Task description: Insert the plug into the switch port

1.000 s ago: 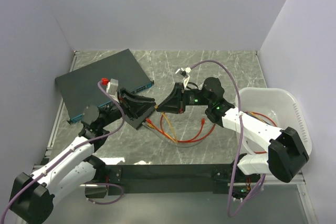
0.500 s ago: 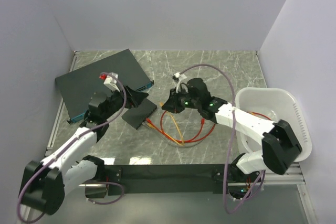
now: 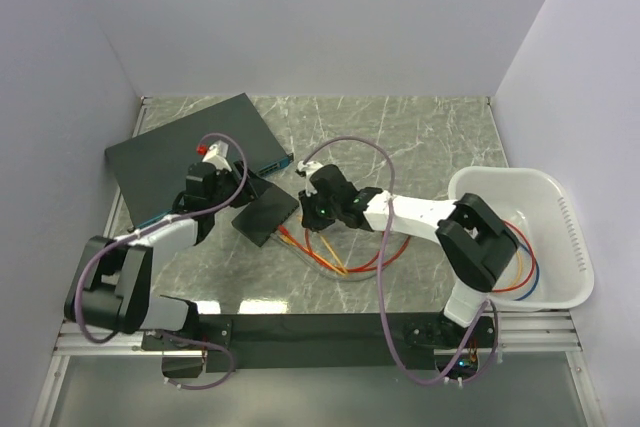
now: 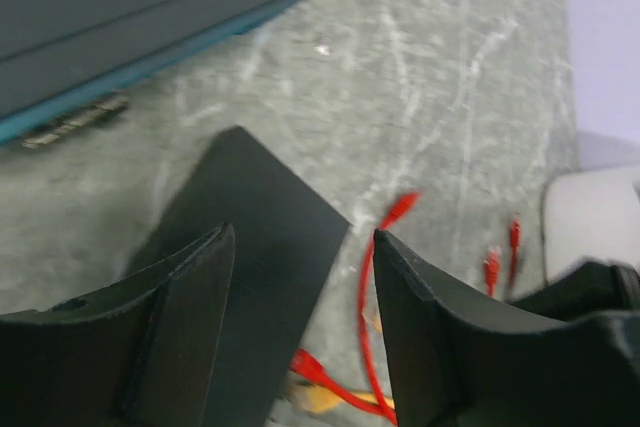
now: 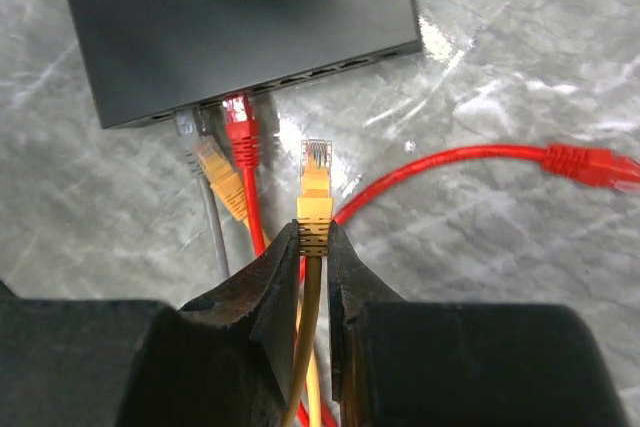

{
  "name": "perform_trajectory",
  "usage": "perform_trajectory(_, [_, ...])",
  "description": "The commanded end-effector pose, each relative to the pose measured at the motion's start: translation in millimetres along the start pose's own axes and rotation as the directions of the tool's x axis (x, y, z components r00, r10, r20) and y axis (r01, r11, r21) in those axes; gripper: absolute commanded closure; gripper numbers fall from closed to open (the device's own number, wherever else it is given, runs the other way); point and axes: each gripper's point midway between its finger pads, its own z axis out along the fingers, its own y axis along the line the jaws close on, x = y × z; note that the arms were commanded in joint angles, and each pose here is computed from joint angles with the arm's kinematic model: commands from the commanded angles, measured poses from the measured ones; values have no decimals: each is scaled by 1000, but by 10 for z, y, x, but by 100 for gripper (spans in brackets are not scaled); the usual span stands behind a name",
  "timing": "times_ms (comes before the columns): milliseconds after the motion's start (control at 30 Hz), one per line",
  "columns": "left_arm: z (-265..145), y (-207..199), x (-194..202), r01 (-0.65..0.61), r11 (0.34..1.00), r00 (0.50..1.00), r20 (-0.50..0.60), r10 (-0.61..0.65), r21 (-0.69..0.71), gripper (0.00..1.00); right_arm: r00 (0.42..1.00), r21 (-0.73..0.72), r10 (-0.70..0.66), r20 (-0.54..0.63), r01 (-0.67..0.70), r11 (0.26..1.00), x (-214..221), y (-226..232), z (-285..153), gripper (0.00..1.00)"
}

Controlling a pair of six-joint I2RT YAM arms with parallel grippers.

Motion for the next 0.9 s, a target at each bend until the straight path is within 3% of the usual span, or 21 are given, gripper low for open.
perform_trajectory(0, [117, 17, -256, -26, 1000, 998, 60, 25, 14, 38, 997, 17, -67, 42, 66, 998, -194, 122, 67, 100])
perform_trajectory(433, [379, 286, -47, 23, 1000, 1000, -21, -23, -9, 43, 996, 87, -95, 6, 94, 992, -136, 43, 422, 100])
perform_trajectory(867, [490, 384, 98, 46, 999, 997, -63, -46, -5, 46, 995, 114, -85, 49, 79, 990, -257, 20, 455, 100])
